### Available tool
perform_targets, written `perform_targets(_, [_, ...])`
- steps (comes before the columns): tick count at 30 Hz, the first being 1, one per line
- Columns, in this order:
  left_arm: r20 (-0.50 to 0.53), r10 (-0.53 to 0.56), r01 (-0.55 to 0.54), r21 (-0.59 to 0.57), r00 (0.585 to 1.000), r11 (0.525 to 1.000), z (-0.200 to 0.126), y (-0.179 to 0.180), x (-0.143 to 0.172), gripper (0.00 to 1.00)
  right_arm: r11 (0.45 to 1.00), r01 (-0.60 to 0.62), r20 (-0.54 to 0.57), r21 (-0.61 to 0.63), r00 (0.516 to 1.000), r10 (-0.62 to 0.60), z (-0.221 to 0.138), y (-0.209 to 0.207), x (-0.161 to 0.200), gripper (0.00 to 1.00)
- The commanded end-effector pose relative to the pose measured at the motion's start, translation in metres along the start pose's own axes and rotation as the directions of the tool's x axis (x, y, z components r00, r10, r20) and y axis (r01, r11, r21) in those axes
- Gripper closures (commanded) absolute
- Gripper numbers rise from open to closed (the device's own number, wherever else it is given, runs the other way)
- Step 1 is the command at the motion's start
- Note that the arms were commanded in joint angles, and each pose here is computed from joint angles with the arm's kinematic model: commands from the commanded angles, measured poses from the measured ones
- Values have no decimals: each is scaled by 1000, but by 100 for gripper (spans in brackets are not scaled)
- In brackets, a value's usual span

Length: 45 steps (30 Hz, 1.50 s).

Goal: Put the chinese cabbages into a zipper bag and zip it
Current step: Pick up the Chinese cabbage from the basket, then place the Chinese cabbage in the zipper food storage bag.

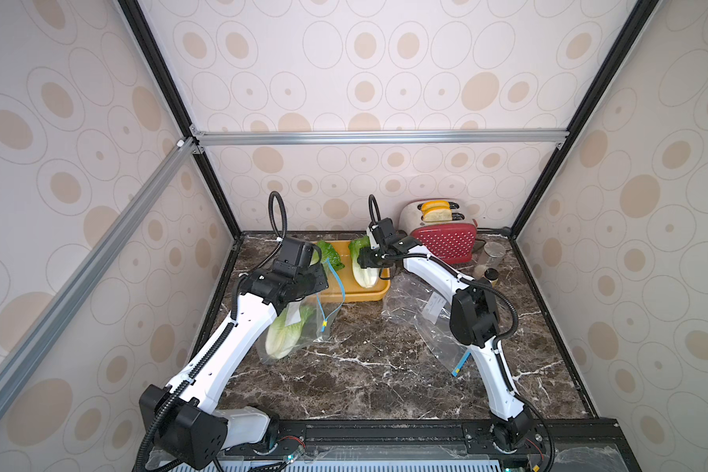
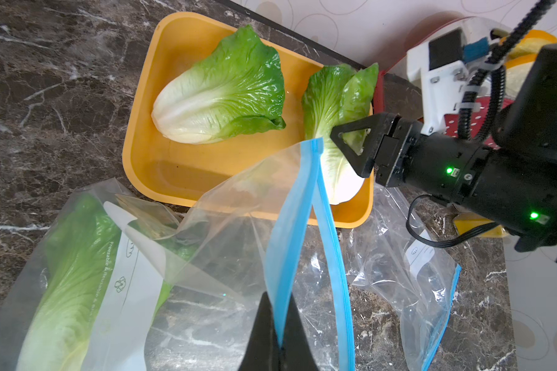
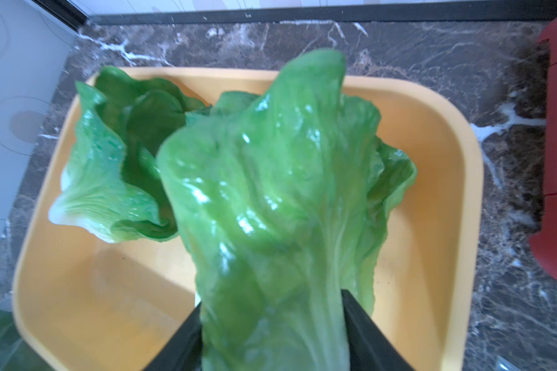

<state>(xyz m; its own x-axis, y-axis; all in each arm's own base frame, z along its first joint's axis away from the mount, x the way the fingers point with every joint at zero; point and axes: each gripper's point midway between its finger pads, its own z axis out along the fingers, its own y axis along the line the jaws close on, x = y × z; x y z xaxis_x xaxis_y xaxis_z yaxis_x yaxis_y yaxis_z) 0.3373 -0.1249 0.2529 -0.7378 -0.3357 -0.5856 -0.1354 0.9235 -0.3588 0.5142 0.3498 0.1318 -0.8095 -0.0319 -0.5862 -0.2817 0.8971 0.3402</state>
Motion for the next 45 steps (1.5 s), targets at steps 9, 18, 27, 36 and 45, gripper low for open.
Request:
perform_targets(9, [45, -38, 35, 67, 998, 997, -15, -15, -17, 100, 968, -120, 152, -222, 976, 156, -90, 24, -47, 43])
perform_targets(18, [47, -67, 63, 94, 997, 994, -20, -25, -26, 100, 903, -156, 170, -400, 956, 240, -166, 52, -48, 44])
perform_targets(27, [1, -43, 43, 35, 999, 998, -33, -23, -21, 100, 813, -145, 183, -563, 938, 294, -247, 91, -44, 45])
perform_targets(36, [14, -61, 59, 108, 998, 992, -46, -48, -26, 100, 746, -85, 160, -660, 955, 251, -273, 161, -24, 45])
perform_targets(45, [68, -118, 105, 174, 991, 979, -65, -54, -35, 100, 779, -79, 186, -622, 952, 245, -236, 166, -9, 46])
